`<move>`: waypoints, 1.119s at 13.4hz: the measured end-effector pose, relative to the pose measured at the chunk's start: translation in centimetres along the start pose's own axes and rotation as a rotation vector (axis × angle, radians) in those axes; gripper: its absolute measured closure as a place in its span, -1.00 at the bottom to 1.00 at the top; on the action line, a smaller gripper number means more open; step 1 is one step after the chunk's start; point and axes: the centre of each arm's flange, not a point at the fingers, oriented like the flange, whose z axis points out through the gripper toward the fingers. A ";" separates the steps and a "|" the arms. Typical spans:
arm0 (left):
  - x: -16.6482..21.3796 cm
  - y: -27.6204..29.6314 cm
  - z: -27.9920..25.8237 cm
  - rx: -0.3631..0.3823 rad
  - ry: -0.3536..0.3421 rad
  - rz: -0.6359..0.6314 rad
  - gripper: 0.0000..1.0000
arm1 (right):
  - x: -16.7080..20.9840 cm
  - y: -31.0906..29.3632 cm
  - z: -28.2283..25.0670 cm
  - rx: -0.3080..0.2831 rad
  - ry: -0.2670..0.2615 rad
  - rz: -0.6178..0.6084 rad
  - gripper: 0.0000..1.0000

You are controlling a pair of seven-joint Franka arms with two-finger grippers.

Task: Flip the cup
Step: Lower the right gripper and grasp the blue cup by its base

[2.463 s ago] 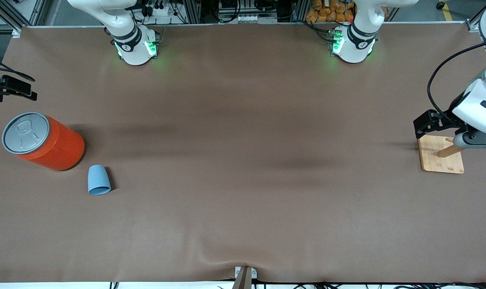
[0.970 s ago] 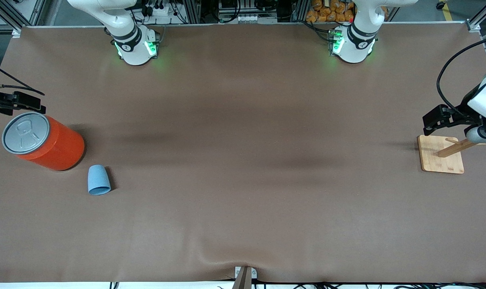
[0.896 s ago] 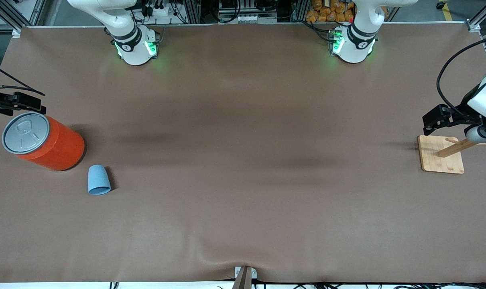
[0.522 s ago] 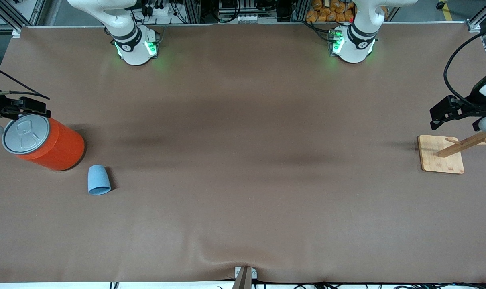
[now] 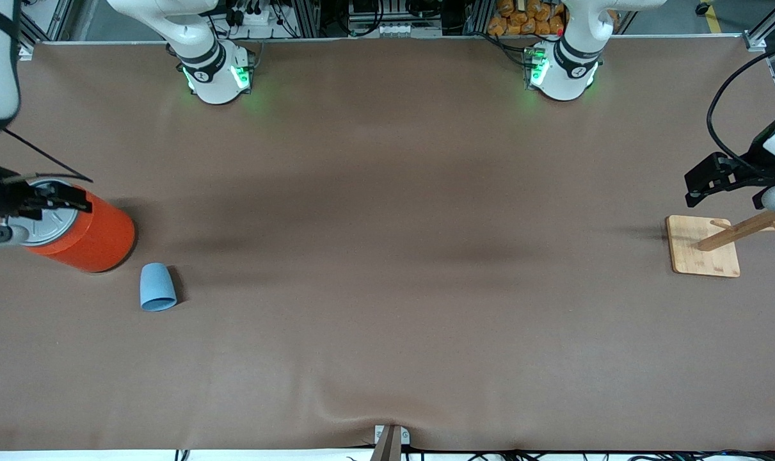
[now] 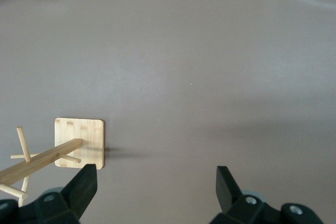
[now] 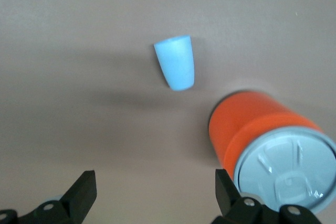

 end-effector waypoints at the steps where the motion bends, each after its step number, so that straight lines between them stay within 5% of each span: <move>1: 0.0 0.0 0.0 0.000 -0.001 0.000 -1.00 | 1.3 0.1 1.8 -0.007 -0.001 -0.009 -1.00; 5: 0.0 0.0 0.1 0.000 -0.003 0.001 -1.00 | 5.2 0.8 10.4 -0.019 -0.058 -0.031 -1.00; 9: 0.0 0.0 0.1 0.000 -0.002 0.001 -1.00 | 8.6 0.6 18.8 -0.034 -0.088 -0.202 -1.00; 15: 0.0 0.0 0.1 0.000 -0.002 0.001 -1.00 | 10.6 1.7 27.0 -0.051 -0.108 -0.286 -1.00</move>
